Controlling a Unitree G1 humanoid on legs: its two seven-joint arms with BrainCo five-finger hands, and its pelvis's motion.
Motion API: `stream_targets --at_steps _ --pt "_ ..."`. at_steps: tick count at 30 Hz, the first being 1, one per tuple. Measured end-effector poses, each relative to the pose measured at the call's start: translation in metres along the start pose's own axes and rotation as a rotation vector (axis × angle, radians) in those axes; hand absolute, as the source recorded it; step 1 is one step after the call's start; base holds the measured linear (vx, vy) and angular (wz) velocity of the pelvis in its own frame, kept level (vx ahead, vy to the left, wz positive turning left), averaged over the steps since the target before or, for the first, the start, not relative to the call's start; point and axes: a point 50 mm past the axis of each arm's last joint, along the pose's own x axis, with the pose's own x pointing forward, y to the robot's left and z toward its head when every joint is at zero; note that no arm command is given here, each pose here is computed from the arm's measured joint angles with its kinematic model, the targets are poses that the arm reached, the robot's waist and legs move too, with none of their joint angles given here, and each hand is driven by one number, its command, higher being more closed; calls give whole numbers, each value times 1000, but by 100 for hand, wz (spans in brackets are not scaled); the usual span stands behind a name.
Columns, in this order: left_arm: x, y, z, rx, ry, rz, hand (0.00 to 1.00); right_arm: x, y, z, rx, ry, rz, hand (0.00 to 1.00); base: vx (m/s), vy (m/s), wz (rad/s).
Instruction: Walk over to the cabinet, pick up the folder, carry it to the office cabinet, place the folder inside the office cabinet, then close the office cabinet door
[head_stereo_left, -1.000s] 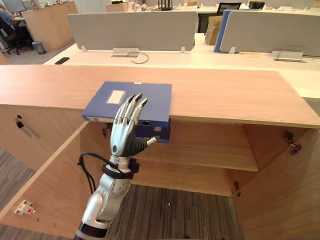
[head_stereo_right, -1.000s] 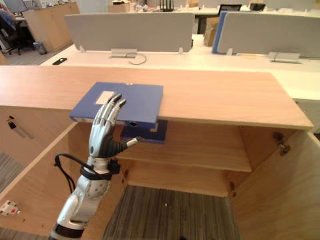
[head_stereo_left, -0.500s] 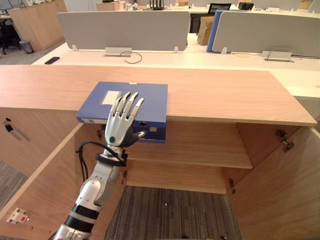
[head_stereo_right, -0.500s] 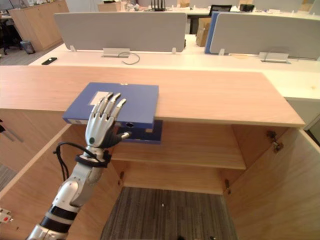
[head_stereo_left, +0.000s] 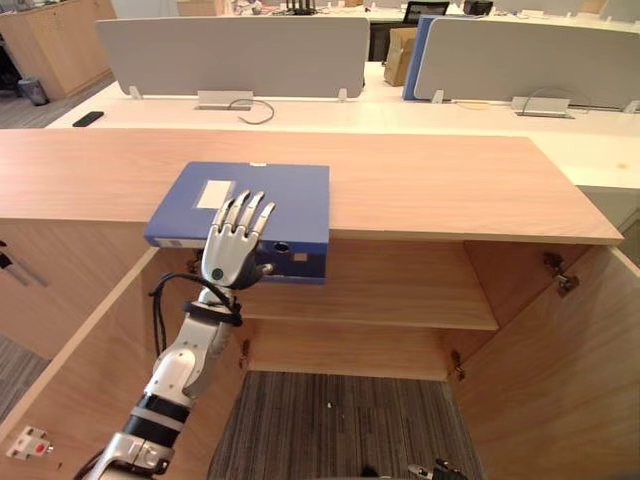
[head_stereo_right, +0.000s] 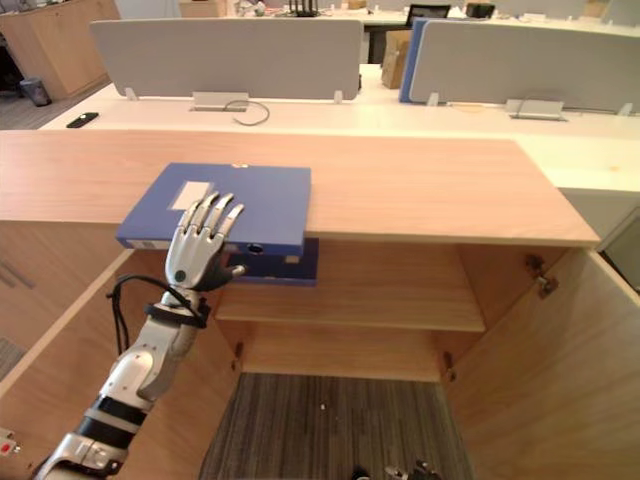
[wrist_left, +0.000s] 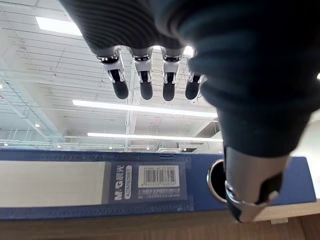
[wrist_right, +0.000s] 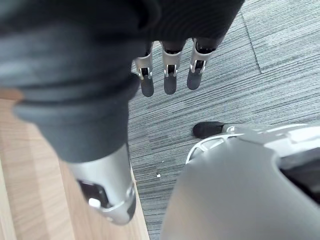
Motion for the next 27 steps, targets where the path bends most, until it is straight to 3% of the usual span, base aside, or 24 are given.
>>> stream_targets --at_steps 16,17,27 --pt "21 -9 -22 123 70 -5 0 0 -1 1 3 -8 -22 0 -19 3 -4" --pt "23 -10 -24 129 76 -7 100 0 -1 1 3 -10 -22 0 0 0 0" --pt "37 -13 -34 175 106 0 100 0 -2 6 2 -29 -29 0 -23 -2 0"
